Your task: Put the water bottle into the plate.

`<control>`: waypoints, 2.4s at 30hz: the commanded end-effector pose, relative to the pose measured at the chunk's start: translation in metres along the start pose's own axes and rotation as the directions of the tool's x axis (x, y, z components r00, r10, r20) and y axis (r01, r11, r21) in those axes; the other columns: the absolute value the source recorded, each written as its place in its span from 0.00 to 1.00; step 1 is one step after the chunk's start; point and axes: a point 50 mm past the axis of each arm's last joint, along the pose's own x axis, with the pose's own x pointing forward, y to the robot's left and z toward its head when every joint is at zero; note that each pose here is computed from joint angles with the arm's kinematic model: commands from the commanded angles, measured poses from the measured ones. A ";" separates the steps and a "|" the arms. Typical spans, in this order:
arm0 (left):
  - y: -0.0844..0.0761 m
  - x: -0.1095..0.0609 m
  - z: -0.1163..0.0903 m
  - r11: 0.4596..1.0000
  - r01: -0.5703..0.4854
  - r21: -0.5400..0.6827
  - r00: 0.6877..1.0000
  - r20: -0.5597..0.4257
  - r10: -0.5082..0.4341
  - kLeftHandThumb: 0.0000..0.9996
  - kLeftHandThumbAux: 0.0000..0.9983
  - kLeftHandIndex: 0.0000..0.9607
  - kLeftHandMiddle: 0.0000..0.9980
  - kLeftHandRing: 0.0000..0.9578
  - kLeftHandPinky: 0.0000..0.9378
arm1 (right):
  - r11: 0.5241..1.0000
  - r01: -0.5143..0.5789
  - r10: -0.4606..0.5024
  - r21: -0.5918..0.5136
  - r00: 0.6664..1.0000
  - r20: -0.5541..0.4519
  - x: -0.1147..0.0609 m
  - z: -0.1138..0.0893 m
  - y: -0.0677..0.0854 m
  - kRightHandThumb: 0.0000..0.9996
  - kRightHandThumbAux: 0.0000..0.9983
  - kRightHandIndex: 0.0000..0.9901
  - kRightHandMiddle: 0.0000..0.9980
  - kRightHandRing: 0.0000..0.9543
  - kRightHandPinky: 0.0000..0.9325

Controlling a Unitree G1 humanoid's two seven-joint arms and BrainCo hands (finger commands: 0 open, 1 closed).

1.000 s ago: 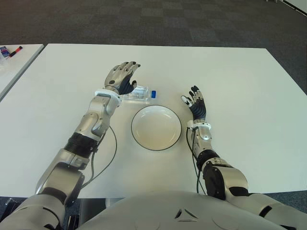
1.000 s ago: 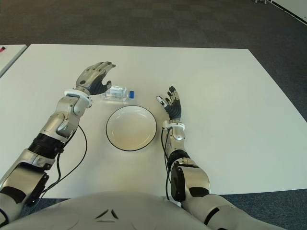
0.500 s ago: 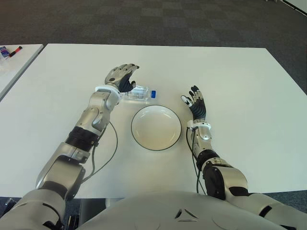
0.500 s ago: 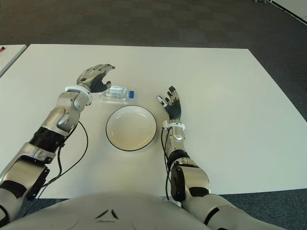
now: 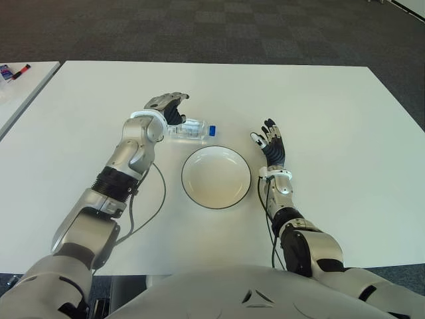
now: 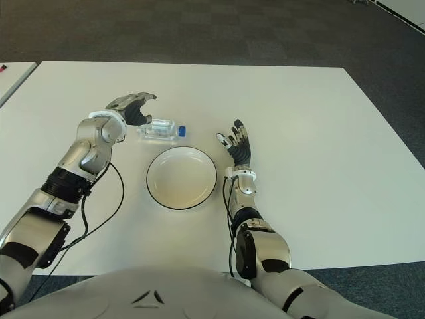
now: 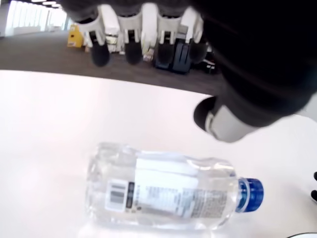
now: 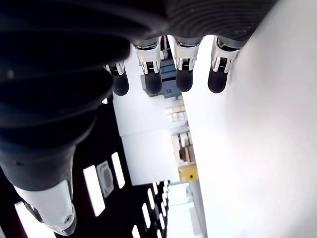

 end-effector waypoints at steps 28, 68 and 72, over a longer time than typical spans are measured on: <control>0.007 -0.001 0.003 0.987 0.156 -0.027 0.988 0.003 -0.156 0.37 0.54 0.00 0.02 0.04 0.05 | 1.000 0.029 -0.027 0.011 0.988 -0.154 -0.022 -0.030 -0.001 0.06 0.73 0.08 0.07 0.06 0.10; 0.010 -0.005 0.004 0.985 0.056 -0.162 0.997 0.065 -0.046 0.00 0.79 0.00 0.00 0.00 0.00 | 0.999 0.033 -0.032 0.009 0.988 -0.153 -0.021 -0.030 -0.001 0.08 0.74 0.08 0.07 0.05 0.10; 0.010 -0.005 0.004 0.987 0.053 -0.151 0.997 0.055 -0.045 0.00 0.80 0.00 0.00 0.00 0.00 | 0.999 0.035 -0.032 0.012 0.988 -0.154 -0.021 -0.030 -0.001 0.08 0.74 0.08 0.06 0.05 0.09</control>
